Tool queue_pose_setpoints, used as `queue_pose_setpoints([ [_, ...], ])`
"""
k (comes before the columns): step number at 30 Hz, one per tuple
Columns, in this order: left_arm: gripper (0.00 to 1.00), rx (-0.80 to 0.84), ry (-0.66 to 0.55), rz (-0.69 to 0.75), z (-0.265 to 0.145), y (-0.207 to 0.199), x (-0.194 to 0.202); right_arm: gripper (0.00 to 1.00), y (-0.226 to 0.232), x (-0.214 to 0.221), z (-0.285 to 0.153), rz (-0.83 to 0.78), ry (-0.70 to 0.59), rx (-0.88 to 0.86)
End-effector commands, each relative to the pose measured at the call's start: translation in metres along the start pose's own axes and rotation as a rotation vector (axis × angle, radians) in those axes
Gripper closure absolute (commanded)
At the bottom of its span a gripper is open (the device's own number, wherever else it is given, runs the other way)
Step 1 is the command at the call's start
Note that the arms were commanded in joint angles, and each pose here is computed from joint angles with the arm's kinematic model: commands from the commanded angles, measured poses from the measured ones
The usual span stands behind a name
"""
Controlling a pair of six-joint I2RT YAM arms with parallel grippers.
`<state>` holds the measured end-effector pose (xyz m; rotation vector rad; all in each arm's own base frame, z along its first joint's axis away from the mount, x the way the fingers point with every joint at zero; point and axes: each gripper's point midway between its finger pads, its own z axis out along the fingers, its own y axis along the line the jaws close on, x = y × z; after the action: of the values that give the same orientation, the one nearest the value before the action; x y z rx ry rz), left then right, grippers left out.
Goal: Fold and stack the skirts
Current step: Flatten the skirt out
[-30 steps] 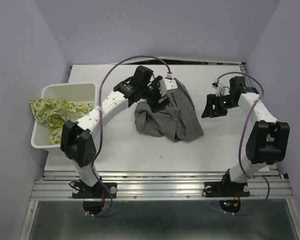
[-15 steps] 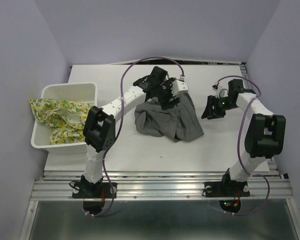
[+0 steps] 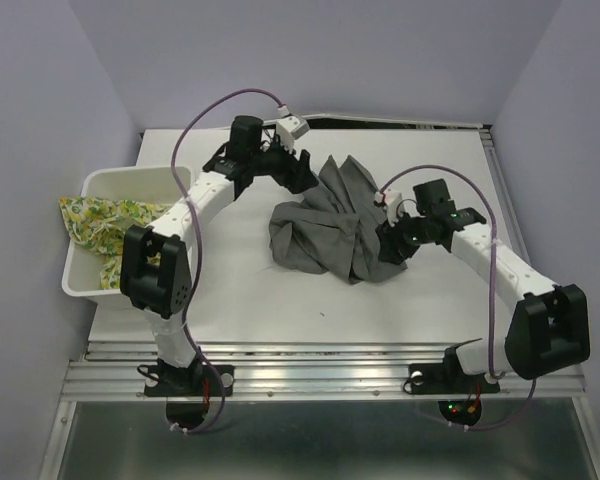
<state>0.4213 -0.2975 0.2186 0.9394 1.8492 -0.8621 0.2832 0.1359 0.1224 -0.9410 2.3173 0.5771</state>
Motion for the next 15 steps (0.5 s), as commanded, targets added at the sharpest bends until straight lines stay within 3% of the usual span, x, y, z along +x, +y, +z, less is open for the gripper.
queue_pose_setpoints([
  [1, 0.16, 0.009, -0.160, -0.030, -0.029, -0.040, -0.052, 0.47, 0.016, 0.024, 0.027, -0.161, 0.092, 0.045],
  [4, 0.13, -0.038, -0.154, -0.059, -0.037, -0.039, -0.039, 0.47, 0.024, 0.026, 0.044, -0.193, 0.109, 0.057],
  [8, 0.12, -0.050, -0.135, -0.193, -0.040, -0.038, -0.016, 0.47, 0.002, 0.020, 0.058, -0.225, 0.112, 0.169],
  [15, 0.11, -0.056, -0.109, -0.307, -0.048, -0.034, 0.020, 0.45, 0.010, 0.024, 0.066, -0.256, 0.136, 0.149],
])
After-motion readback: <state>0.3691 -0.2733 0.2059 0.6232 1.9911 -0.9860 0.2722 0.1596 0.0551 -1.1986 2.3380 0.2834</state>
